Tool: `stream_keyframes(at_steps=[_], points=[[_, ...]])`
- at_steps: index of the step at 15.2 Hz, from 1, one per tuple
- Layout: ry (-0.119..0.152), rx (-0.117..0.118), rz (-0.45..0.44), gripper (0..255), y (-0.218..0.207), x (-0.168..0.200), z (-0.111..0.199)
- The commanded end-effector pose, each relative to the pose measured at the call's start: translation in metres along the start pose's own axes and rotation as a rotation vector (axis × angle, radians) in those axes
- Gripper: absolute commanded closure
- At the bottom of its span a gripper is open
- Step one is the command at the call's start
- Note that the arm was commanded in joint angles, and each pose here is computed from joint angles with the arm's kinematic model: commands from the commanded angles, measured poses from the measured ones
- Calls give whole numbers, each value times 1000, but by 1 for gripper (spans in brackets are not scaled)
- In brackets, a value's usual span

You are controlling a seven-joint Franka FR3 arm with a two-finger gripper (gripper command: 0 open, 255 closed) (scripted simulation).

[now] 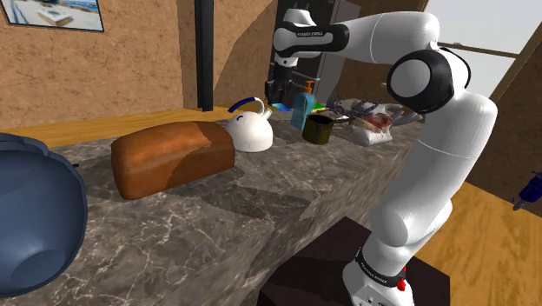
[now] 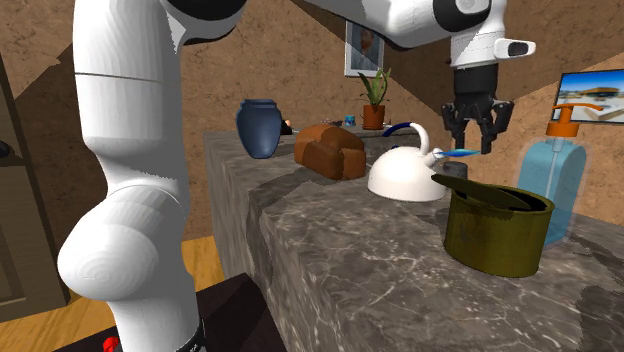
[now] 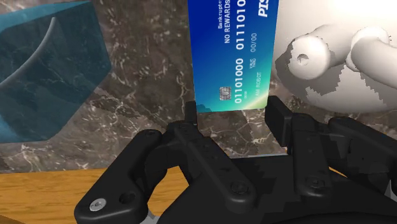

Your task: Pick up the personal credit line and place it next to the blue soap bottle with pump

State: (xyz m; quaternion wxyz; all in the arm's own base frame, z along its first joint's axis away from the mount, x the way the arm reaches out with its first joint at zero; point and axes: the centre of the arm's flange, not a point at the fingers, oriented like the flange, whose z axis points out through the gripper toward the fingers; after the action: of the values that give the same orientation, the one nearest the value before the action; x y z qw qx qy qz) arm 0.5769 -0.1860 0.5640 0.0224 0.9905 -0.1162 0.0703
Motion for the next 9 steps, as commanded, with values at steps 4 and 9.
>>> stream_keyframes(at_steps=[4, 9], points=[[0, 0, 0, 255, -1, -3, 28], [0, 0, 0, 255, -2, -7, 54]])
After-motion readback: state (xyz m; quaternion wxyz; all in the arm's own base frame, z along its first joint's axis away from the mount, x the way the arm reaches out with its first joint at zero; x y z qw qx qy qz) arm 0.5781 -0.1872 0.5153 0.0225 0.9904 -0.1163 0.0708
